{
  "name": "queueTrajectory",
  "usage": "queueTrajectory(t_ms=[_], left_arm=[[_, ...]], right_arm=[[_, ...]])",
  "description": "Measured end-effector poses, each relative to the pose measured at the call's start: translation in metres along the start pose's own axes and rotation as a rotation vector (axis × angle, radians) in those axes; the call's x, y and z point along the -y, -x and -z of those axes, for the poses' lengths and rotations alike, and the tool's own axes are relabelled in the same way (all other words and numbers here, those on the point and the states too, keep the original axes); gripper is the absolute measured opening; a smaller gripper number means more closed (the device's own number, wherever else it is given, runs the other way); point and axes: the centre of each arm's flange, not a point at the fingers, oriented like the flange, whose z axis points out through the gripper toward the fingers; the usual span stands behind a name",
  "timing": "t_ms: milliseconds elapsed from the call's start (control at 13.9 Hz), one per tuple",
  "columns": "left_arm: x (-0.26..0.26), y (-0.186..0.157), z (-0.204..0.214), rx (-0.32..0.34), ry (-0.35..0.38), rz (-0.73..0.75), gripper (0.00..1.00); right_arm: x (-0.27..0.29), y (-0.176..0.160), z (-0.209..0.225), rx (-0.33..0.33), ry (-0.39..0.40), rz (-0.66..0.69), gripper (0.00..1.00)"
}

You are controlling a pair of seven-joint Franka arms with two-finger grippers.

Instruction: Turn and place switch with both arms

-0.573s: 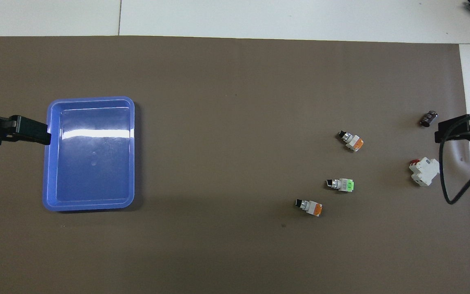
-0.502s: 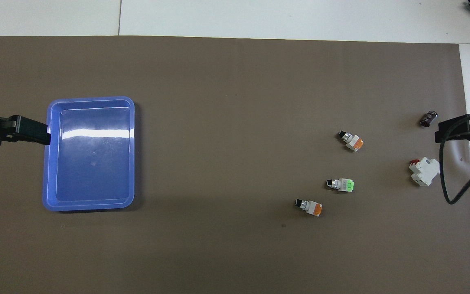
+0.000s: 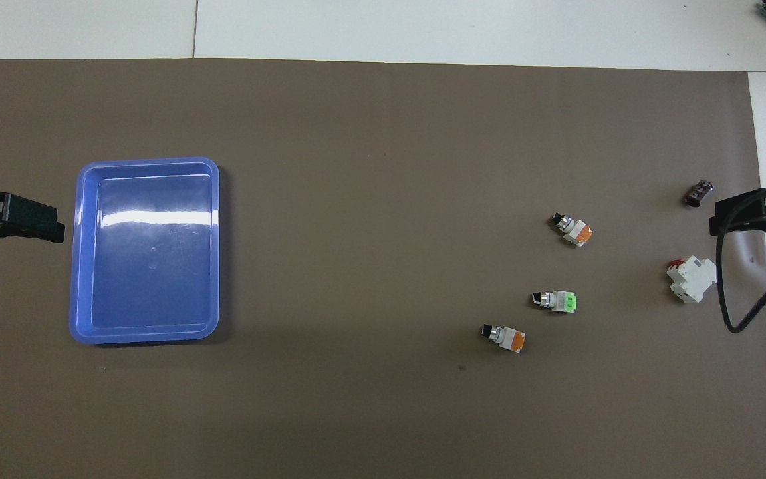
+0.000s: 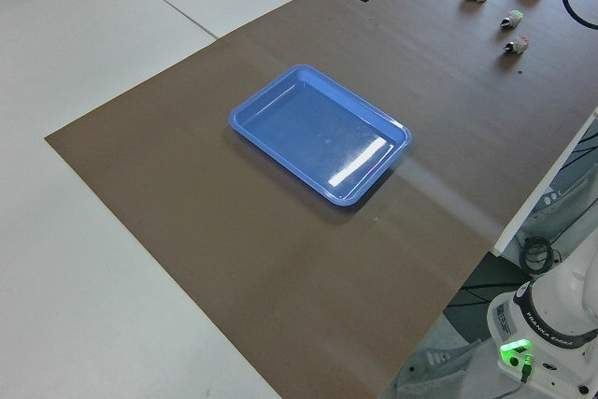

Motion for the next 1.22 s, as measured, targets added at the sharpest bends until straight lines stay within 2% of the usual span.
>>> queueTrajectory(t_ms=[143,215,358,717,932,1075,1219], left_arm=[[0.0,0.0,0.0,0.0,0.0,0.0,1.0],[0.0,0.0,0.0,0.0,0.0,0.0,0.96],[0.0,-0.001,0.002,-0.006,0.0,0.0,0.94],[0.0,-0.001,0.002,-0.007,-0.009,-0.002,1.0],[-0.001,-0.001,0.002,-0.004,-0.014,-0.004,1.0],[-0.002,0.0,0.001,-0.002,-0.017,-0.008,1.0],[-0.005,0.001,0.001,0.006,-0.018,-0.013,1.0]], right_arm=[[0.0,0.0,-0.002,0.004,0.0,-0.001,1.0],[0.0,0.0,-0.002,0.005,0.0,-0.001,1.0],[0.0,0.0,-0.002,0.005,0.0,-0.001,1.0],[-0.001,0.0,-0.002,0.003,0.0,-0.002,1.0],[-0.004,-0.004,-0.002,-0.033,-0.002,-0.009,1.0],[-0.007,-0.004,-0.009,-0.032,-0.003,-0.062,1.0],[-0.008,-0.002,-0.023,-0.034,-0.007,-0.196,1.0]])
